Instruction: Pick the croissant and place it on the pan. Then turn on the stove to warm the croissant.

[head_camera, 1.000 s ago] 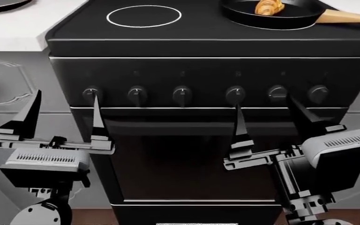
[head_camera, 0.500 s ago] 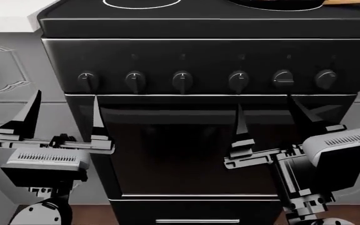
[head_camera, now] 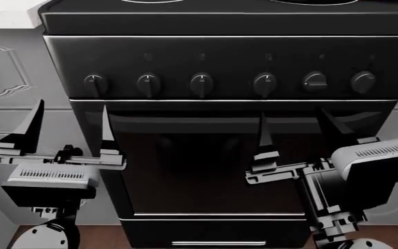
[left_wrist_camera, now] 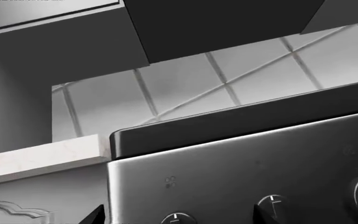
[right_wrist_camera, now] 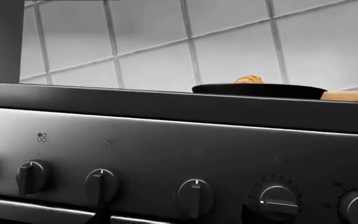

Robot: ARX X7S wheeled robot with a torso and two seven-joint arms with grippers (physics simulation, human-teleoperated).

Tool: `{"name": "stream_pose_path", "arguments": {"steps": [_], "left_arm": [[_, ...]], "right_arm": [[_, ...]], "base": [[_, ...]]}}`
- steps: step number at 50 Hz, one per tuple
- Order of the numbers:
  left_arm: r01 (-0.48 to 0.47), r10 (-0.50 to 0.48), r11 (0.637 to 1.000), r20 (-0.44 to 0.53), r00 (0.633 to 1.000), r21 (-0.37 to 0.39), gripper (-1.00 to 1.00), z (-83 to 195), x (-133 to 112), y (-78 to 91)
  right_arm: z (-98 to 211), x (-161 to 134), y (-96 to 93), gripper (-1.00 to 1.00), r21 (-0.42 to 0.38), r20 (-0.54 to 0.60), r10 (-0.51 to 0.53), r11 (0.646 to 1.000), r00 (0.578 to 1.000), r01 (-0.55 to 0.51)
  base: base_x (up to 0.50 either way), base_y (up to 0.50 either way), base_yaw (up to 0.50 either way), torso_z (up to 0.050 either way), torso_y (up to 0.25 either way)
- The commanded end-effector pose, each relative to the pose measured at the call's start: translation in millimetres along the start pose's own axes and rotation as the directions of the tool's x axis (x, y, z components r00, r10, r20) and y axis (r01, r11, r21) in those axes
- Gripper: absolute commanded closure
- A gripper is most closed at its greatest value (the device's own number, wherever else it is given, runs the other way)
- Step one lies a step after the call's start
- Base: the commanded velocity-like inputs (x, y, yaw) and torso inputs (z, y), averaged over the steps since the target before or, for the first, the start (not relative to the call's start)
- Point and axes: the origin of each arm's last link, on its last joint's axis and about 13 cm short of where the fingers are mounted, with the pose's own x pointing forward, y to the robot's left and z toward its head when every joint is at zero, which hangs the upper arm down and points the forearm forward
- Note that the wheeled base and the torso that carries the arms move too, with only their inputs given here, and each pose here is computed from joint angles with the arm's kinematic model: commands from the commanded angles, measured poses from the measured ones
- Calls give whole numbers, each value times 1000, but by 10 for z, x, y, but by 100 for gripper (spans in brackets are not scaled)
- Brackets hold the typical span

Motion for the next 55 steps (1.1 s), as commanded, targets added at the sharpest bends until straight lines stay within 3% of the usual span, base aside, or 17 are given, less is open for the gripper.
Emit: {"name": "stream_pose_path", "arguments": {"steps": [1,19,27,55], "left_arm": [[-13,13,1000,-1,1000,5,-100,-12,-1,8],[-34,34,999,-12,999,-21,-100,-8,-7,36],[-38,38,999,-8,999,-33,-100,17,-12,52],[-57,57,997,-16,998,-43,-100,0,-6,88]], "right_arm": [[46,44,59,-100,15,-20,-10,1000,1000,10],[185,227,172,-100,-19,-41,-58,998,997,58],[136,297,249,-100,-84,-79,-98,992,992,91],[40,507,311,-100,-93,-76,-178,981,981,171]], "base": [[0,0,0,0,0],[0,0,0,0,0],[0,0,0,0,0],[0,0,0,0,0]]}}
